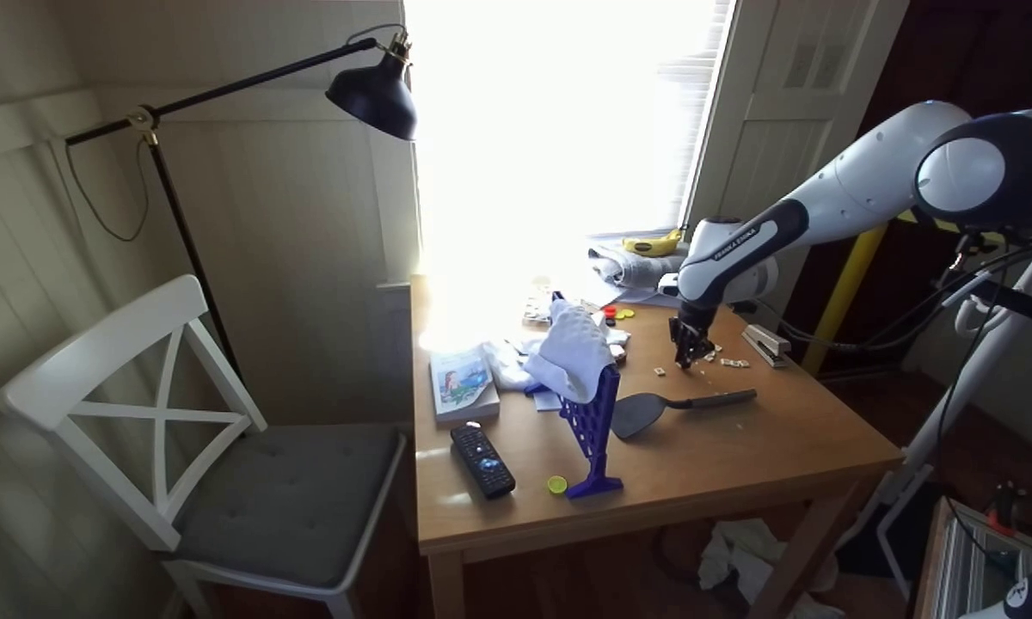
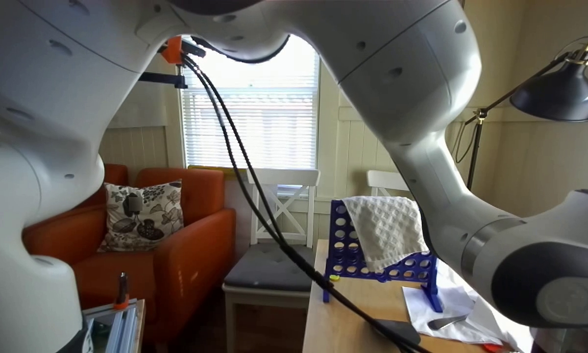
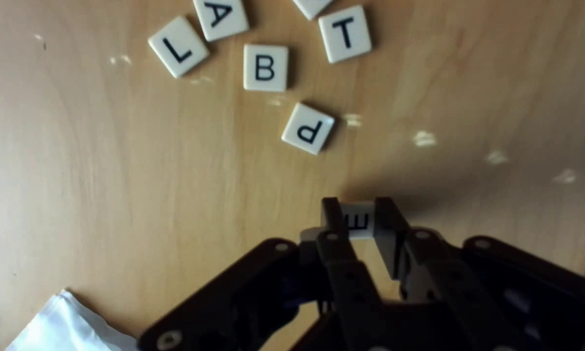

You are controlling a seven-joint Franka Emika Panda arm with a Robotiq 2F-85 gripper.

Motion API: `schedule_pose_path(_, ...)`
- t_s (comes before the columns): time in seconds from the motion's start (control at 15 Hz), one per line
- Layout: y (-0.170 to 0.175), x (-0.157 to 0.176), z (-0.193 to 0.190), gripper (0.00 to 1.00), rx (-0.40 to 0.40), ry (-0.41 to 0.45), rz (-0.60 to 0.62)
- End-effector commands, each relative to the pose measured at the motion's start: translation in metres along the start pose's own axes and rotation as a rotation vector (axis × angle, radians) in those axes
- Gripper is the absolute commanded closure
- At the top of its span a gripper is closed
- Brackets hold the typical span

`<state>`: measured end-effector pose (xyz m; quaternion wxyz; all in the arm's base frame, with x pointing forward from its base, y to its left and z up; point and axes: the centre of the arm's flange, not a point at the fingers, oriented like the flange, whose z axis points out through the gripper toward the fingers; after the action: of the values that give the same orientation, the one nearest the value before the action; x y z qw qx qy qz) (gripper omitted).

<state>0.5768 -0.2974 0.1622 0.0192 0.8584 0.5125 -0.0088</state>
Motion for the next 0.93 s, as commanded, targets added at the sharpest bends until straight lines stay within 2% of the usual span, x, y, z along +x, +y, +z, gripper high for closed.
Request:
schedule_pose_path(0.0,-0.015,0.021,0.000,0.95,-0.002,0.011,0.051)
schedule_pose_path(0.4,-0.017,0.035,0.001,0.95,-0.021,-0.005,0.129)
schedule_pose_path(0.87,-0.019,0.034,0.000,0.95,-0.017,-0.026,0.117)
